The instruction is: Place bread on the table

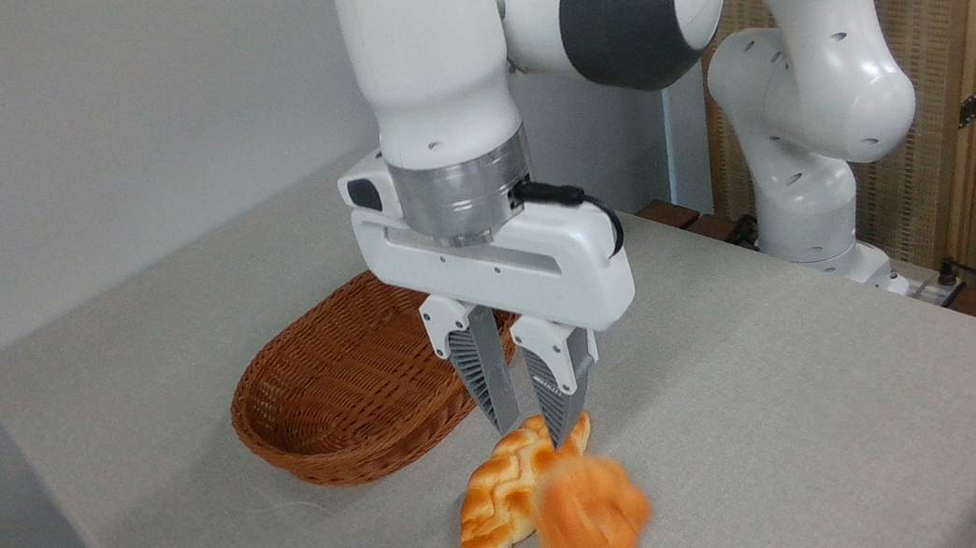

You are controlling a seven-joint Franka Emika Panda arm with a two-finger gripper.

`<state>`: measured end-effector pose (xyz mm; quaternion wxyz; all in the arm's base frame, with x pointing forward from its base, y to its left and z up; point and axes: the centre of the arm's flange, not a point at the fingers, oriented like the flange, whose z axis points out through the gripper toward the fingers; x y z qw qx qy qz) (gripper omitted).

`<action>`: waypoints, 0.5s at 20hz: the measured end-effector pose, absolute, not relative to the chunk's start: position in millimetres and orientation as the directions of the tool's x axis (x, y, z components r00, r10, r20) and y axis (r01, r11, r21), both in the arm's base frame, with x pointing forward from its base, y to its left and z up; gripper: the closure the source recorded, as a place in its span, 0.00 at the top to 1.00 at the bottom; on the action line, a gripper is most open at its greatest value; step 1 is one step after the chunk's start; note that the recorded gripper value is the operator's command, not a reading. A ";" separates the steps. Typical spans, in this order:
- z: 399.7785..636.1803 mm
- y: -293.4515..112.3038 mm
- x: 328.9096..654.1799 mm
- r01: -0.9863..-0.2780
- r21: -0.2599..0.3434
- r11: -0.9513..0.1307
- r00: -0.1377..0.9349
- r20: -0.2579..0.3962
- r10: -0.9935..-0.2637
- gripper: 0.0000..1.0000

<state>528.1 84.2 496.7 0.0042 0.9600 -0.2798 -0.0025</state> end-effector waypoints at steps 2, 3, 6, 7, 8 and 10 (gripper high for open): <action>491.3 82.1 530.1 -0.542 0.012 -0.841 0.840 -0.013 -0.542 1.00; 489.8 81.3 530.7 -0.543 0.013 -0.840 0.840 -0.016 -0.543 1.00; 486.6 74.7 532.7 -0.553 0.015 -0.833 0.833 -0.023 -0.553 1.00; 486.9 72.6 533.0 -0.556 0.015 -0.831 0.831 -0.022 -0.556 1.00; 488.0 67.1 533.9 -0.564 0.014 -0.826 0.825 -0.020 -0.564 1.00; 491.4 52.7 536.2 -0.582 0.015 -0.813 0.813 -0.008 -0.582 1.00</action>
